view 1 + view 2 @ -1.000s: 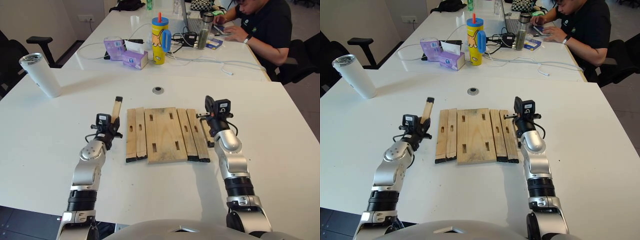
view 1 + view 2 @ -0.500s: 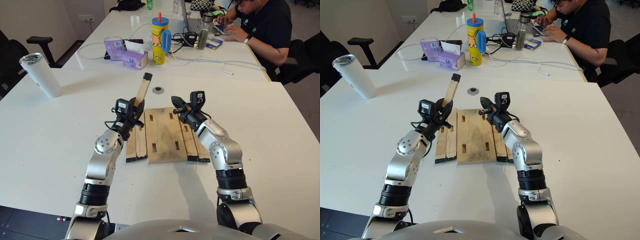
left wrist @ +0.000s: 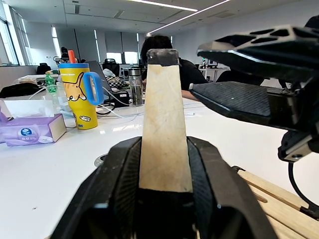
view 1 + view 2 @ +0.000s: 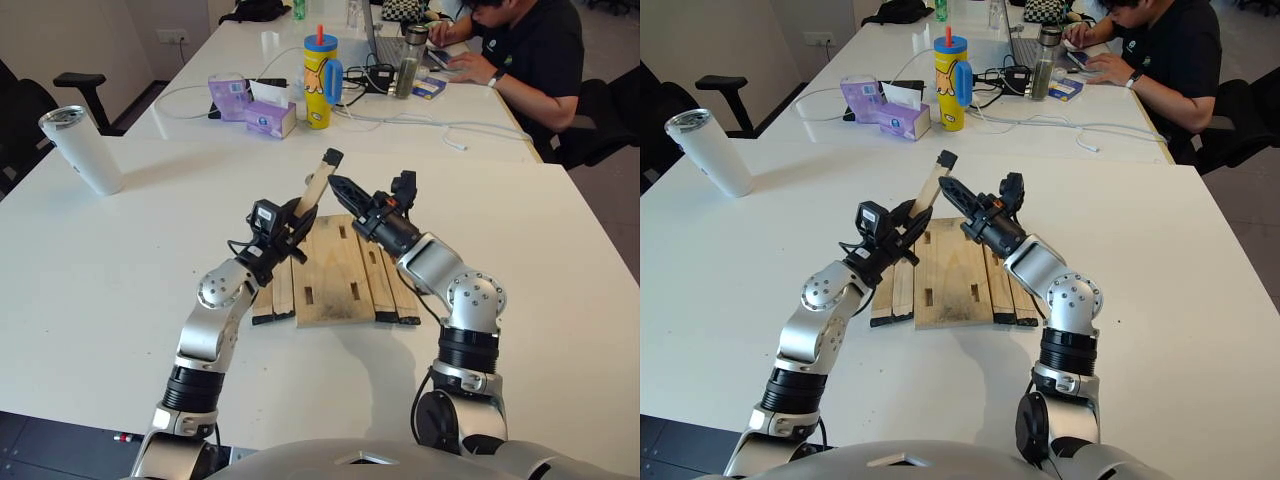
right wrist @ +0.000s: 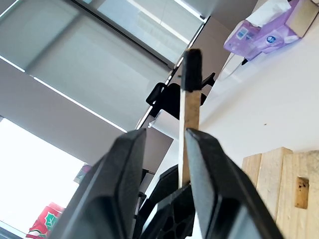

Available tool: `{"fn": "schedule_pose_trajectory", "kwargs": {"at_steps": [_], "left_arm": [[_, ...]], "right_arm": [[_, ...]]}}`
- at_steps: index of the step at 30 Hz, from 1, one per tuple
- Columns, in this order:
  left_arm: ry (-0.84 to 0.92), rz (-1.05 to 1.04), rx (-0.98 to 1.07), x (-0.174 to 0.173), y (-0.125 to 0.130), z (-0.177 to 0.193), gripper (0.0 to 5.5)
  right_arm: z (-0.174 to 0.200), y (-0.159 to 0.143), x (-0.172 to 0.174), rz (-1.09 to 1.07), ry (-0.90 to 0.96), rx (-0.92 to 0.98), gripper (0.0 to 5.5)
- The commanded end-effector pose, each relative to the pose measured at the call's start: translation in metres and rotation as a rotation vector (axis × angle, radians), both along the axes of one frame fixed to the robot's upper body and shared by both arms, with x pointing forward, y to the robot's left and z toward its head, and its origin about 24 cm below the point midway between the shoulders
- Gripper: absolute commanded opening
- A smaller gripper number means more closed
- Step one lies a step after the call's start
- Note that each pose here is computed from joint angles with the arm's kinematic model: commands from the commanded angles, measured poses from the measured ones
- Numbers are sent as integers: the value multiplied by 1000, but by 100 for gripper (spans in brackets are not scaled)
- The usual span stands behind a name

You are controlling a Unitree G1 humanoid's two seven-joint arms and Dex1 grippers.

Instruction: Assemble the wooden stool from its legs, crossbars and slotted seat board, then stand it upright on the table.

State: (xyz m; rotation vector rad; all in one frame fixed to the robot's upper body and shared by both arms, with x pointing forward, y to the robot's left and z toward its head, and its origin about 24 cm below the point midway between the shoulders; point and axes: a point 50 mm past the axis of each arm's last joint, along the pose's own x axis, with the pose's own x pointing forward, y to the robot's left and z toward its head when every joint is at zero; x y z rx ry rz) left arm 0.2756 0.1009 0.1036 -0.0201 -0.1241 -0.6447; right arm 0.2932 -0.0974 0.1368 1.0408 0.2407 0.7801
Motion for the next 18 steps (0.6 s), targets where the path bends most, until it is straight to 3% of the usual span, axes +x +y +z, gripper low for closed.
{"fn": "schedule_pose_trajectory", "kwargs": {"at_steps": [1, 3, 13, 18], "left_arm": [[-16, -38, 2, 1, -4, 5, 131], [-20, -51, 4, 0, -5, 6, 131], [-50, -9, 6, 5, 7, 12, 131], [-43, -84, 28, -2, 2, 10, 131]], "right_arm": [[7, 2, 0, 25, -21, 9, 213], [8, 1, 2, 14, -13, 17, 247], [8, -5, 4, 25, 5, 35, 247], [8, -5, 7, 19, 11, 31, 247]]}}
